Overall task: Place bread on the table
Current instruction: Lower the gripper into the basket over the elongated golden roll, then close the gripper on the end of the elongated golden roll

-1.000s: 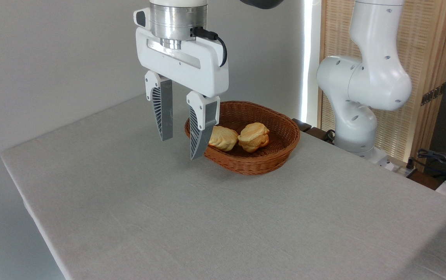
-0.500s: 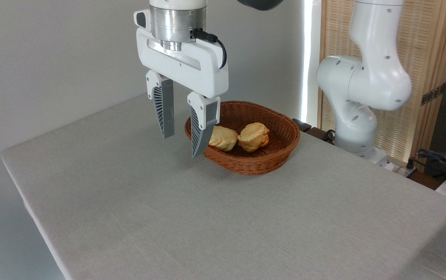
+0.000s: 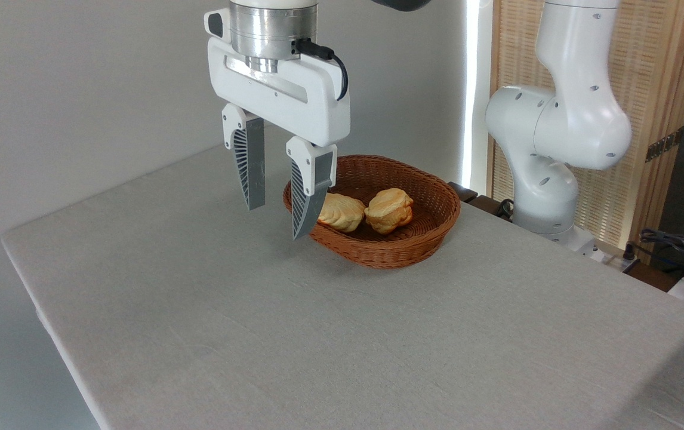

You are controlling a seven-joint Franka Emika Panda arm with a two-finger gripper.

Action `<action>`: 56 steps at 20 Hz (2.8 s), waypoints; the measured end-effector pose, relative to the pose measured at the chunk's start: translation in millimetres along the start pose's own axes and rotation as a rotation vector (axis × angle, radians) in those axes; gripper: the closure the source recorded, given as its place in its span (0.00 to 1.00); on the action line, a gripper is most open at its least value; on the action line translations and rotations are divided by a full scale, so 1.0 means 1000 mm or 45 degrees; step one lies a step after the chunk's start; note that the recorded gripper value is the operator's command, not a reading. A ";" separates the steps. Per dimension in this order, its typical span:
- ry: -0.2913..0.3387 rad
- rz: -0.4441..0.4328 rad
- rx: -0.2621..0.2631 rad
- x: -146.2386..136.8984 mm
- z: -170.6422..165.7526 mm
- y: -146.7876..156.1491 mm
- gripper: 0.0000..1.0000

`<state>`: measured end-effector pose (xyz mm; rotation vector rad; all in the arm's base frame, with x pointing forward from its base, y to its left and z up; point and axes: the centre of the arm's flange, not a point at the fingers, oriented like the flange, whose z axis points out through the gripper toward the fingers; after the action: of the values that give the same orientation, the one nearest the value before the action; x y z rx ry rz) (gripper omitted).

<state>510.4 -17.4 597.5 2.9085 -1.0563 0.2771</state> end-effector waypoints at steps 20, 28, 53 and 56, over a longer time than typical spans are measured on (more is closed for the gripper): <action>-0.269 0.326 -0.229 -0.004 0.071 0.150 0.00; -0.320 0.389 -0.260 -0.003 0.091 0.174 0.00; -0.361 0.441 -0.267 0.013 0.128 0.191 0.00; -0.346 0.438 -0.258 0.015 0.127 0.189 0.00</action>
<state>420.3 -183.9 470.1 2.6223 -1.5256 -0.2143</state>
